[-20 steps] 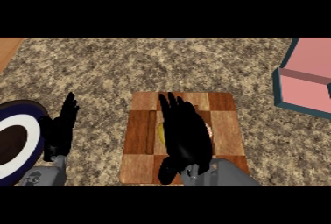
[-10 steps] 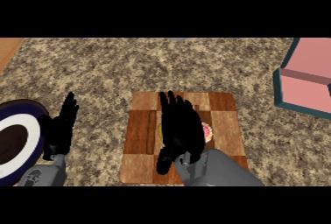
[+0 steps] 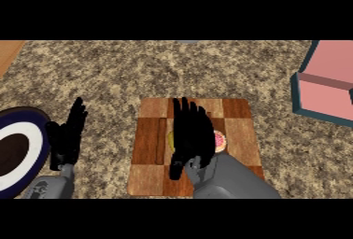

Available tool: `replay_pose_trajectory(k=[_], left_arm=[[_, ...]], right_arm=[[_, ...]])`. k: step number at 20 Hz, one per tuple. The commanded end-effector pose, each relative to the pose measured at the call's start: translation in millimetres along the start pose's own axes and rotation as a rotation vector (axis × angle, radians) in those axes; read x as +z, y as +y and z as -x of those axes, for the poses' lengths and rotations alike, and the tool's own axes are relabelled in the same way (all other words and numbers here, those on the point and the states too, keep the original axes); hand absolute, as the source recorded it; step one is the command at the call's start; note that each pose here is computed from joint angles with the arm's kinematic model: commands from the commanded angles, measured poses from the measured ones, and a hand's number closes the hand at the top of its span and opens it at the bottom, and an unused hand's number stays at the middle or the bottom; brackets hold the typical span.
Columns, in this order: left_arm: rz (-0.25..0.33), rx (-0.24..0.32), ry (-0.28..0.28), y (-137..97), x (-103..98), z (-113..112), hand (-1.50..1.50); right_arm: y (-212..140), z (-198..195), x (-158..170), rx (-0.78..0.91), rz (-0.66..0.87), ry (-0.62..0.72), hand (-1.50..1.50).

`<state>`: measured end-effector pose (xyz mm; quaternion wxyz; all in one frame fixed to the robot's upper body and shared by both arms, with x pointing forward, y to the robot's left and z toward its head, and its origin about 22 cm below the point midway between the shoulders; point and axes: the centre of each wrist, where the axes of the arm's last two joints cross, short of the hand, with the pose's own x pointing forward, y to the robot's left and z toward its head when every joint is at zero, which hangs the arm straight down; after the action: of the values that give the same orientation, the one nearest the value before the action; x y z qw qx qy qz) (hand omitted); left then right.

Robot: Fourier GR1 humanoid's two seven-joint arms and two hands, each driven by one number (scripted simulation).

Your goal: Pick the lemon from the cutting board and place it in the cardboard box

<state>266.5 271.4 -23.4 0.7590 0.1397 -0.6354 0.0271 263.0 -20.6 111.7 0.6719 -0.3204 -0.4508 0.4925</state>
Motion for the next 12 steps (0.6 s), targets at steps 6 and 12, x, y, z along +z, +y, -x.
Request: replay_pose_trajectory(k=[6,12], left_arm=[[0.011,-0.005,-0.005,0,5,11,0.0],[-0.001,0.0,0.013,4,-1,14,0.0]], right_arm=[[14,-7,-13,0.063,-0.022,0.172,-1.5],[14,0,-29,0.046,-0.041,0.179,-1.5]])
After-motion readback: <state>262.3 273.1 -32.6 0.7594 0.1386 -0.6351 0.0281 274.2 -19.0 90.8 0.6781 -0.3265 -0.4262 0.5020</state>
